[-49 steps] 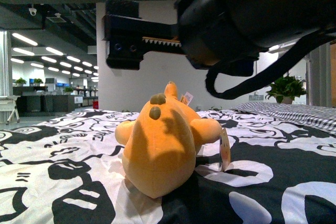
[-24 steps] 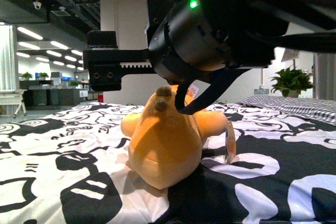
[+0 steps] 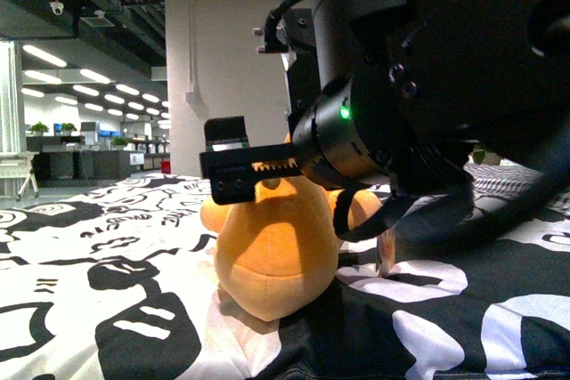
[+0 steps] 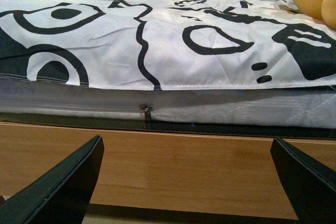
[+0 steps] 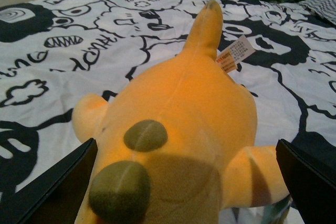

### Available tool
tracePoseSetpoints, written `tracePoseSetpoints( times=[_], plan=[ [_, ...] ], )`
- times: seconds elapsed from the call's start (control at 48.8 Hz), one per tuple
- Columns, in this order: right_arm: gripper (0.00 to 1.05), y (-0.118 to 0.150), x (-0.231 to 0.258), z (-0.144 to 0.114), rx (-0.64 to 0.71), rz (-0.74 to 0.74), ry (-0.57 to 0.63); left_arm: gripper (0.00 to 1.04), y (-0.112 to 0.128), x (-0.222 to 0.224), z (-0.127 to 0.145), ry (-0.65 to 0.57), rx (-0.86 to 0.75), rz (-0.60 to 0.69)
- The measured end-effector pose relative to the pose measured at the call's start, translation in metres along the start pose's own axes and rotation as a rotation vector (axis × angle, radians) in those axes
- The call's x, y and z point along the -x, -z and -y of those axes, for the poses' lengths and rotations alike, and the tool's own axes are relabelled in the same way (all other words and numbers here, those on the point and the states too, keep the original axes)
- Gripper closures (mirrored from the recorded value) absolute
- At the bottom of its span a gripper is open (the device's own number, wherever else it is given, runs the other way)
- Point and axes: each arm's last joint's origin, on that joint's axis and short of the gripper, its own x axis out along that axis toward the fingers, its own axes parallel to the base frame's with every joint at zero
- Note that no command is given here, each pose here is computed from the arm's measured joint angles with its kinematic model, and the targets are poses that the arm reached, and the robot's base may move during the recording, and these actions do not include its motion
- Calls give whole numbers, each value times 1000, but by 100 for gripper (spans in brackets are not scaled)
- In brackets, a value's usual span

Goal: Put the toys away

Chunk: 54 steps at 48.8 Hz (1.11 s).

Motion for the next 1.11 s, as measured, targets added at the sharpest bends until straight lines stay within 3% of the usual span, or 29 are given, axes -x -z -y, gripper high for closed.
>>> tracePoseSetpoints(
  times=[0.41,0.821,1.108],
  plan=[
    [0,25,-5,14,-74,-94,-23,6,0,0,0,0,0,0],
    [0,36,2,-18,-116,-147,-149,6,0,0,0,0,0,0],
    [42,40,3,-19,-114,-143,-130,6,0,0,0,0,0,0]
  ],
)
